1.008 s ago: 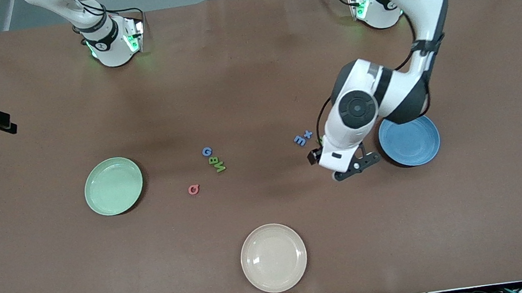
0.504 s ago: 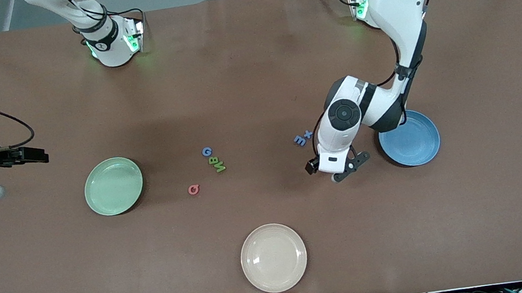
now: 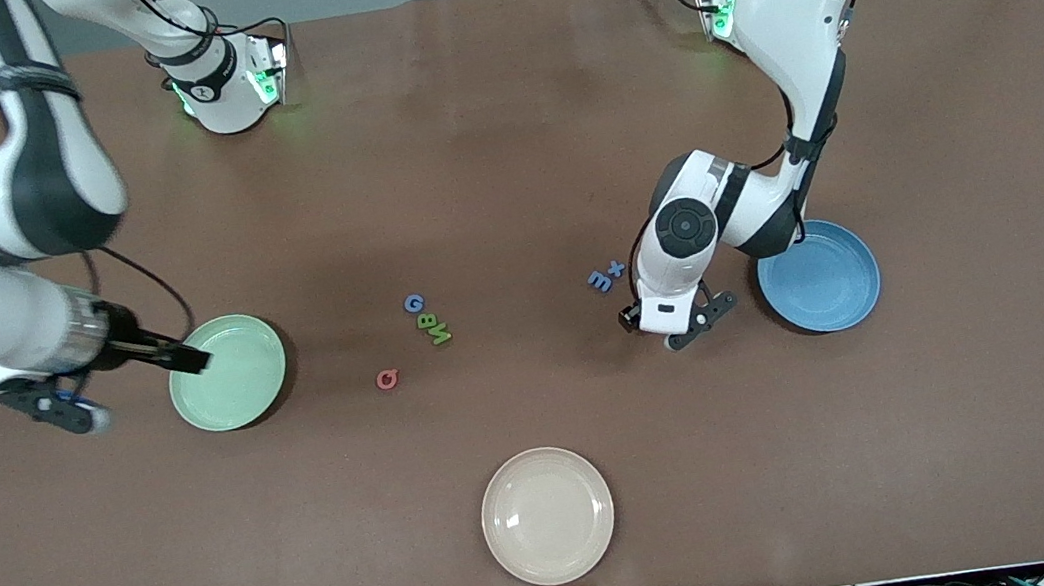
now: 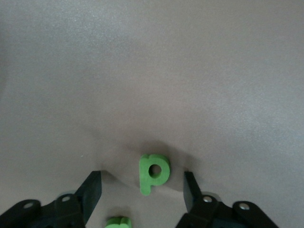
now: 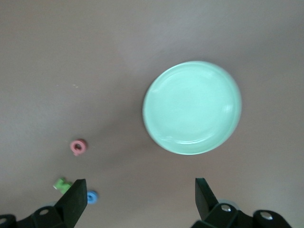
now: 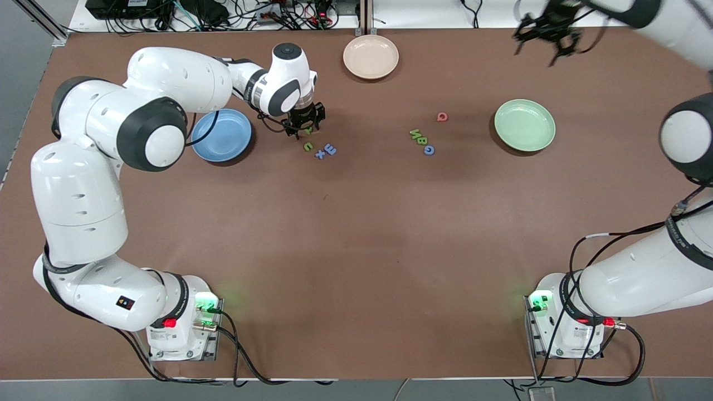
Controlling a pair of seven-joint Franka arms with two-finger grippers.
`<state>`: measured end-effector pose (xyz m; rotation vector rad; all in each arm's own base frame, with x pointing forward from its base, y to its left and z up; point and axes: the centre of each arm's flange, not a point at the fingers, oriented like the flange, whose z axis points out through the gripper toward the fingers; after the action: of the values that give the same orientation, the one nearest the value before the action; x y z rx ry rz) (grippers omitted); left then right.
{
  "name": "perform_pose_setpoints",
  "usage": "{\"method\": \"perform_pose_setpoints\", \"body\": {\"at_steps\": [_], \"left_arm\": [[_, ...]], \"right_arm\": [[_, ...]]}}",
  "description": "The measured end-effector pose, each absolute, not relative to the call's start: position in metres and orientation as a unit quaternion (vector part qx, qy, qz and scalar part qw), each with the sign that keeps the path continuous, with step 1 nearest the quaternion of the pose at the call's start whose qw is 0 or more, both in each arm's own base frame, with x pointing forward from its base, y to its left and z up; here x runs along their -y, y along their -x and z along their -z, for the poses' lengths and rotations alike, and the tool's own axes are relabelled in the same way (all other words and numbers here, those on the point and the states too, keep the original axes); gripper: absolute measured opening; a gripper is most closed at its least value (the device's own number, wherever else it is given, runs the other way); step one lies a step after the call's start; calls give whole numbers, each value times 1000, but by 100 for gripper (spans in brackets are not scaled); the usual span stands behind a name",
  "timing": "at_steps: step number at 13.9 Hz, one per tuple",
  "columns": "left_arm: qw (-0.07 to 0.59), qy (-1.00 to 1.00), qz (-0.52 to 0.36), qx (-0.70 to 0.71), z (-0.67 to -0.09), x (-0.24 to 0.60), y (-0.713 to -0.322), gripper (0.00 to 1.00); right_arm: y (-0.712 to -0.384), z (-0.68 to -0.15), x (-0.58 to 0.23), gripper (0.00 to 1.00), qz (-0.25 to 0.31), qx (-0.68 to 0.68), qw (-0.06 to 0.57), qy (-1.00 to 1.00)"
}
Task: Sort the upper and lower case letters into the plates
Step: 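Grasp the green p with the left gripper while the right gripper descends, then drop the p in the blue plate while the right gripper grasps the Q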
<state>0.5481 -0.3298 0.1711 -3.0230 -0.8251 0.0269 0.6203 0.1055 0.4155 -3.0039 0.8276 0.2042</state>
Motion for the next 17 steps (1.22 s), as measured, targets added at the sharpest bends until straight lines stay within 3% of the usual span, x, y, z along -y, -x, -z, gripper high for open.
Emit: {"method": "perform_pose_setpoints", "body": {"at_steps": [1,3,4,7,13,15,17], "left_arm": [[1,965,-6,263,-170,330,-549,73],[-5,965,-1,263,-172,331,-550,59],[-5,965,-1,263,-172,331,-550,58],[-10,965,5,264,-175,331,-553,29],[-15,963,14,269,-187,323,-562,27],[-1,967,11,253,-211,306,-569,27],[15,976,5,218,-243,274,-573,27]], "right_arm": [[-623,-394,-127,100,-63,-279,7,958],[-627,-352,-166,100,-52,-303,6,952],[-628,-331,-185,100,-45,-314,6,948],[-624,-281,-225,100,-40,-334,2,942],[-626,-232,-240,97,-23,-349,7,937],[-626,-218,-244,93,-16,-348,11,937],[-623,-205,-252,81,-13,-345,12,938]]}}
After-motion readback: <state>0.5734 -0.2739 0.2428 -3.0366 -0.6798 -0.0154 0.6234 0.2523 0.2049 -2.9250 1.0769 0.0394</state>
